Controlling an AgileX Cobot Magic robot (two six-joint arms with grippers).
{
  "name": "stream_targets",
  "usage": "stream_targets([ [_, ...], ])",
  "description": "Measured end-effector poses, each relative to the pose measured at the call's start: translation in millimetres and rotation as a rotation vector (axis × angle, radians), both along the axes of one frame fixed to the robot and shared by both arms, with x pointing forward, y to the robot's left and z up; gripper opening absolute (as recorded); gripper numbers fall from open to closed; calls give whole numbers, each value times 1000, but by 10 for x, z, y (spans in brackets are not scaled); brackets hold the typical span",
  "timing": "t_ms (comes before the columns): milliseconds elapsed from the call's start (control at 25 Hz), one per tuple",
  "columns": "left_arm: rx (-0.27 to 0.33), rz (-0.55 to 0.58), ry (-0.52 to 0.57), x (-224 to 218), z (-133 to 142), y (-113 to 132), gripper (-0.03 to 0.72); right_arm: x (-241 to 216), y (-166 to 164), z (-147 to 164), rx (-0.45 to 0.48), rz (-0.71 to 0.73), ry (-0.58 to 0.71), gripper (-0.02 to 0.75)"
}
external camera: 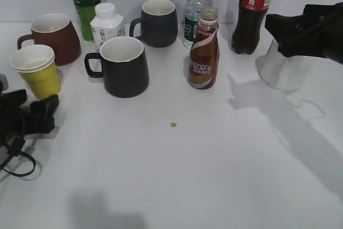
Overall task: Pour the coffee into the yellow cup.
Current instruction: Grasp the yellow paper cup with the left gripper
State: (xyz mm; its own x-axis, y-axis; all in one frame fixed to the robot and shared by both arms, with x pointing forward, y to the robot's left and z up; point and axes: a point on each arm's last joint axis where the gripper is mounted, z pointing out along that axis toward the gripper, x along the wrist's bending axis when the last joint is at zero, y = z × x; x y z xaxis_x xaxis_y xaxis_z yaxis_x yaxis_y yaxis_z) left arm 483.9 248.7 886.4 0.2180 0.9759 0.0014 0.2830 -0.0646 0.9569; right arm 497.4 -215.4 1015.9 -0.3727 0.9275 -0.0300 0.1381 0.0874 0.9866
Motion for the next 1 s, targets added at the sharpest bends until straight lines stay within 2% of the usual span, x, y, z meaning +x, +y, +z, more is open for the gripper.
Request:
stream_targets([
  [160, -4, 1, 17, 20, -129, -5, 580, 56, 36, -63, 6, 21, -25, 588],
  [640, -16, 37, -104, 388, 19, -47, 589, 166, 87, -291, 13, 38, 0, 588],
  [800, -12, 36, -125, 550, -21, -80, 589, 186, 106, -348, 14, 53, 2, 588],
  [1000, -11, 37, -122, 655, -89, -102, 551, 184, 123, -363, 2, 73, 1, 588],
])
